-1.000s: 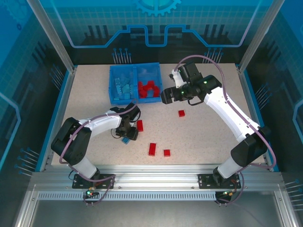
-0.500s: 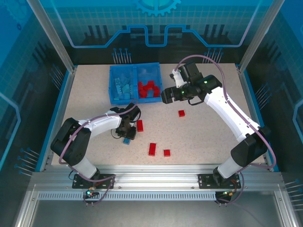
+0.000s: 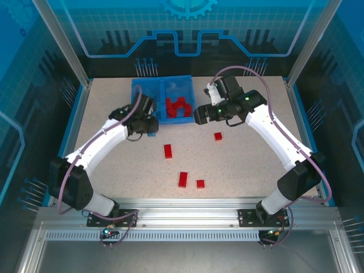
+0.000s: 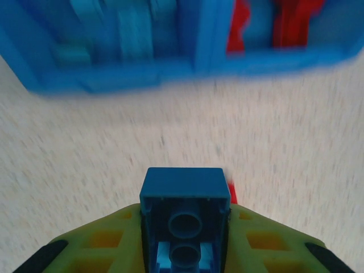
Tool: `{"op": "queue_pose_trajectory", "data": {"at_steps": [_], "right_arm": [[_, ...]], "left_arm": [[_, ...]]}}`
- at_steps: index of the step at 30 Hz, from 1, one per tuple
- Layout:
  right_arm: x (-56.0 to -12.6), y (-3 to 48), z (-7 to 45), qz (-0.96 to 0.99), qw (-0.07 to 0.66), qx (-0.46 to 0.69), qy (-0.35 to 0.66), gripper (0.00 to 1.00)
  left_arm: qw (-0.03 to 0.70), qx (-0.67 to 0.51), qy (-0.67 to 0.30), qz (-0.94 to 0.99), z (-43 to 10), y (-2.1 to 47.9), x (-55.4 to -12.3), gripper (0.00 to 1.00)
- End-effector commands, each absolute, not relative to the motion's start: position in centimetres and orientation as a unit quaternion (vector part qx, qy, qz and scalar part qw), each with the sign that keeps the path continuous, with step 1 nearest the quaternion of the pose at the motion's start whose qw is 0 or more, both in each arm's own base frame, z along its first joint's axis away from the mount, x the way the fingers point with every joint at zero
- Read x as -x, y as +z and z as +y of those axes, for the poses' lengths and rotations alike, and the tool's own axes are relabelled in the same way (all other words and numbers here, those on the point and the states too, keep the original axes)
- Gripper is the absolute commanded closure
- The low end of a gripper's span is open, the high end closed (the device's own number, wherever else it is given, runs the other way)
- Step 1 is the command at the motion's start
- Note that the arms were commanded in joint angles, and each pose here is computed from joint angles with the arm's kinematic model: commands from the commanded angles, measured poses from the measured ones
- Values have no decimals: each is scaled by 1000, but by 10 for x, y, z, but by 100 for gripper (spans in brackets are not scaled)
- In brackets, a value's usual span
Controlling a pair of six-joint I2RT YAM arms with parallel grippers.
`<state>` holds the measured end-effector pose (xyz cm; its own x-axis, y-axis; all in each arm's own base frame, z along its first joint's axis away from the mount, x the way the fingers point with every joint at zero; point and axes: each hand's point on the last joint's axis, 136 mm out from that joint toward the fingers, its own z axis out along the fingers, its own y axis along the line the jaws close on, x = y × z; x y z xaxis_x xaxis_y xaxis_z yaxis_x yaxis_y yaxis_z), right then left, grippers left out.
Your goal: Sort the legos into containers by color
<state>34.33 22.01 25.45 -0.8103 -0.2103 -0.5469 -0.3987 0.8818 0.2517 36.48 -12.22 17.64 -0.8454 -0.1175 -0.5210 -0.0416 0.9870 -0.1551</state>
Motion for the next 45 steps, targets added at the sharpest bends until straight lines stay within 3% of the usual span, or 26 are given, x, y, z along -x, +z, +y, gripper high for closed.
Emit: {"op": "queue_pose_trajectory", "data": {"at_steps": [1, 12, 24, 29, 35, 40, 45], "right_arm": [[-345, 274, 219, 928, 276, 157, 194, 10], [-335, 290, 208, 925, 293, 155, 186, 10], [-327, 293, 197, 928, 294, 151, 171, 10], [-331, 268, 194, 939, 274, 131, 162, 10], [-344, 215, 182, 960, 229, 110, 119, 11], [-358, 163, 166, 977, 180, 89, 71, 12], [-374, 122, 151, 986, 147, 75, 30, 13]], "left_arm": [[316, 68, -34, 946, -100, 190, -414, 71], [313, 75, 31, 946, -77, 150, -513, 66], [291, 68, 36, 954, -74, 129, -527, 43], [323, 66, 2, 944, -81, 172, -513, 43], [394, 24, -102, 913, -112, 260, -469, 43], [426, -104, -175, 881, -158, 305, -411, 39], [449, -292, -189, 823, -210, 309, -345, 29]]}}
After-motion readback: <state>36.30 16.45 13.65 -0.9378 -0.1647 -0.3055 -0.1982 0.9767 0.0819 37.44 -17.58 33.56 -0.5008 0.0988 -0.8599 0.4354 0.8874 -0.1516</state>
